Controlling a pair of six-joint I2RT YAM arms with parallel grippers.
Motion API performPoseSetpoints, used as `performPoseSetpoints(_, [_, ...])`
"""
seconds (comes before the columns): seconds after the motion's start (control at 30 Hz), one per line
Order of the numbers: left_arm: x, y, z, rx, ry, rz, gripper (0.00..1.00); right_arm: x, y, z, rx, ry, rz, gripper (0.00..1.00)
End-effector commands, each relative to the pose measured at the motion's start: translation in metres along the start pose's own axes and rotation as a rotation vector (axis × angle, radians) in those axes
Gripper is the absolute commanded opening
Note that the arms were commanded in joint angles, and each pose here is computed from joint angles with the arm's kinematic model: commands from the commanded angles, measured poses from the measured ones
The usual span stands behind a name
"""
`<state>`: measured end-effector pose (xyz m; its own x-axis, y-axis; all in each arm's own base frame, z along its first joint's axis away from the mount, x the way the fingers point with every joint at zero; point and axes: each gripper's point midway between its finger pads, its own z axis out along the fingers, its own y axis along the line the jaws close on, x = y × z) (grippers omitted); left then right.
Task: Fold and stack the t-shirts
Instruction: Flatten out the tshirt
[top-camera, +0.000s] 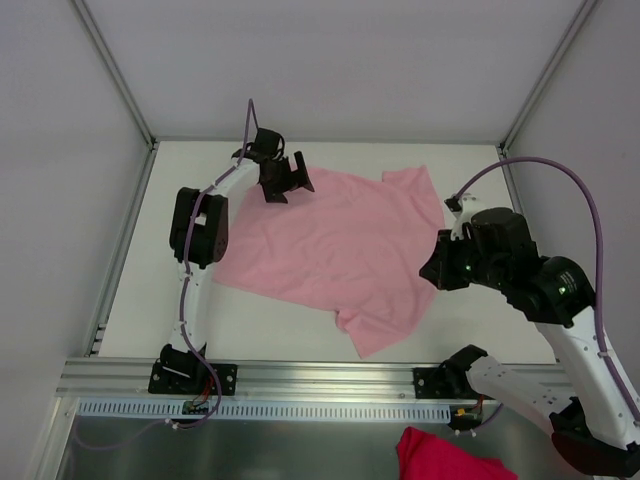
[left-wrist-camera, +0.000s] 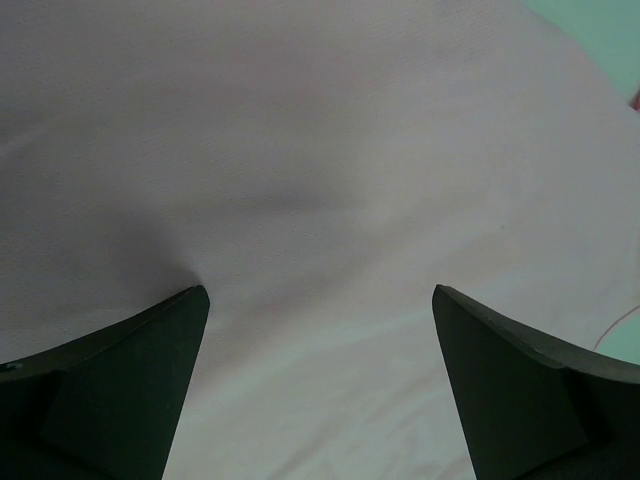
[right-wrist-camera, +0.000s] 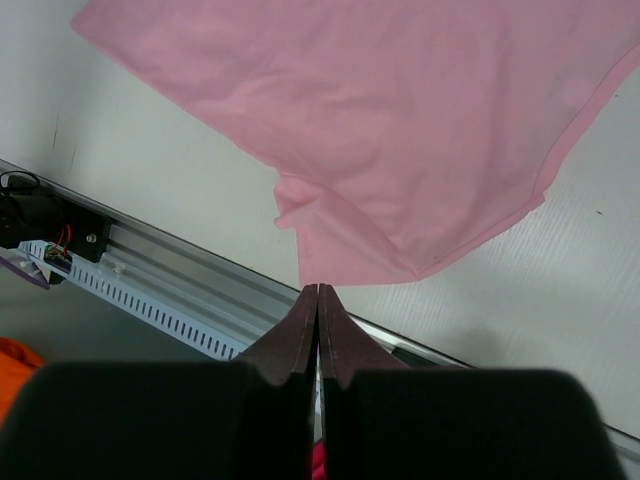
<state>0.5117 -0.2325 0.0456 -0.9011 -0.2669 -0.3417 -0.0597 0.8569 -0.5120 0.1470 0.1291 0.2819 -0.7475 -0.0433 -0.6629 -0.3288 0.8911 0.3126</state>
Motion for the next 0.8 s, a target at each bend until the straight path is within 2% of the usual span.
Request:
performPoseSetpoints(0.0, [-0.002,0.003,-0.013,-0.020,-0.012,-0.028,0.99,-0.010,0.001,-0.015,0.005,-0.038,-0.027,0.01])
performPoseSetpoints(0.2, [0.005,0.038,-0.022,-0.167,-0.014,-0.091,0.99,-0.021,-0.010,-0.031,0.071,-0.074,-0.068,0.01])
performPoseSetpoints(0.47, [0.014,0.084,-0.068,-0.393,-0.070,-0.232,0.99,-0.031,-0.016,-0.044,0.109,-0.111,-0.107,0.01])
performPoseSetpoints(0.77, [0.026,0.112,-0.092,-0.465,-0.071,-0.277,0.99,-0.033,-0.016,-0.038,0.113,-0.100,-0.137,0.01])
